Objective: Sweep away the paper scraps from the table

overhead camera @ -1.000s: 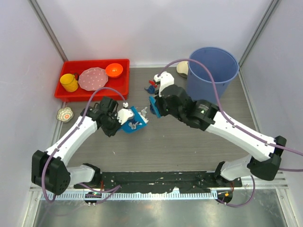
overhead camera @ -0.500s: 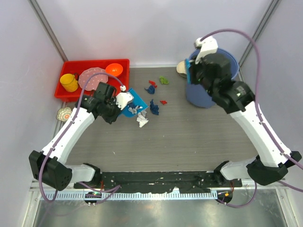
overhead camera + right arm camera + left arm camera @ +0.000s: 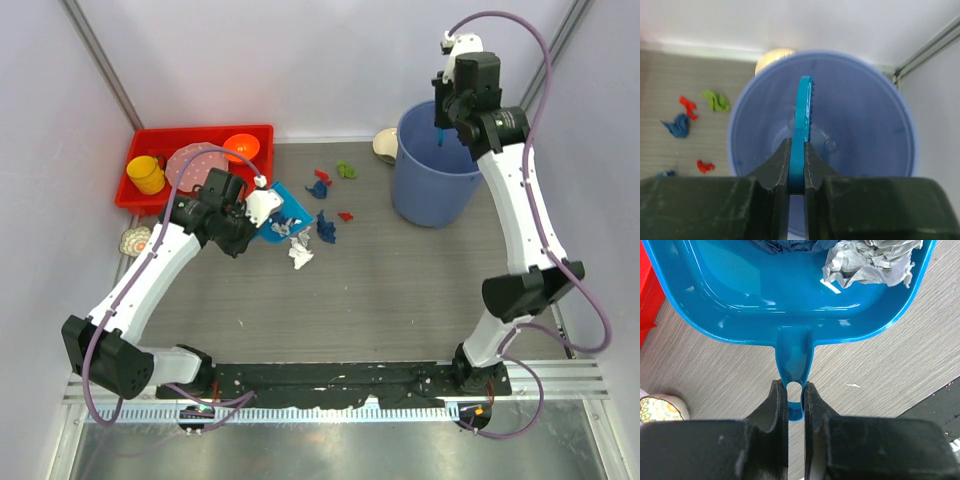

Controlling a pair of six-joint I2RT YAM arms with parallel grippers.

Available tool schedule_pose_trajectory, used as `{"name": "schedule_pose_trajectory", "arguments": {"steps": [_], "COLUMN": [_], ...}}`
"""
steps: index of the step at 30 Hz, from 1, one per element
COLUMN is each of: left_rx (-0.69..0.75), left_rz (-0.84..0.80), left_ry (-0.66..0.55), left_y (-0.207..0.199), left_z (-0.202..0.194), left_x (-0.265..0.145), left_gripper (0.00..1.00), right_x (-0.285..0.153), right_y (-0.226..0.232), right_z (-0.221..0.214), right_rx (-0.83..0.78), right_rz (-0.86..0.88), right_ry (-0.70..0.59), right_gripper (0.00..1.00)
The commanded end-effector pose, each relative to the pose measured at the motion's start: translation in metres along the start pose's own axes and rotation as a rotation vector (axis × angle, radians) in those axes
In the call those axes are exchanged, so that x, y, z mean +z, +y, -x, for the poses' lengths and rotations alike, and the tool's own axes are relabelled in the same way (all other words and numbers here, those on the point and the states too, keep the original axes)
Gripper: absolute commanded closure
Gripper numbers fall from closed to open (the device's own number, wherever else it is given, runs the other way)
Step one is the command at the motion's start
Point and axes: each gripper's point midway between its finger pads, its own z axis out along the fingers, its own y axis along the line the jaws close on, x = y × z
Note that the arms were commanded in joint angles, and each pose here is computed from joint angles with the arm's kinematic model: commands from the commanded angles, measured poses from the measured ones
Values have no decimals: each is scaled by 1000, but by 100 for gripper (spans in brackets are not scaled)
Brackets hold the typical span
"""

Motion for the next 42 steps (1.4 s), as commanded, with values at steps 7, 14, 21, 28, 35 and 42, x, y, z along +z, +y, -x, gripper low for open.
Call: {"name": "schedule_pose_trajectory", "arguments": {"steps": [7,14,21,28,35,42], "left_rx": [41,56,76,101,105,193], "left_rz": [60,80,82,83,82,174], "left_ry": [-45,-62,-82,-78,-152,-142], "left_y": [14,19,20,17,12,5], "left_z": [20,28,43,58,99,131], "left_x": [-24,-30,-38,-39,-50,-51], "left_gripper": [100,100,100,100,100,100], "right_x": [41,21,-7,-40,-56,-83], "right_y": [39,78,89,102,108,99], "right_z": [-70,-77,-80,-87,-124,-101], "right_rx": [-38,-31,19,43,-19,-1], "right_rz": [279,532,610,642,555,528], "right_ry": [257,272,269,273,386,326], "right_gripper": [99,99,99,99,99,99]}}
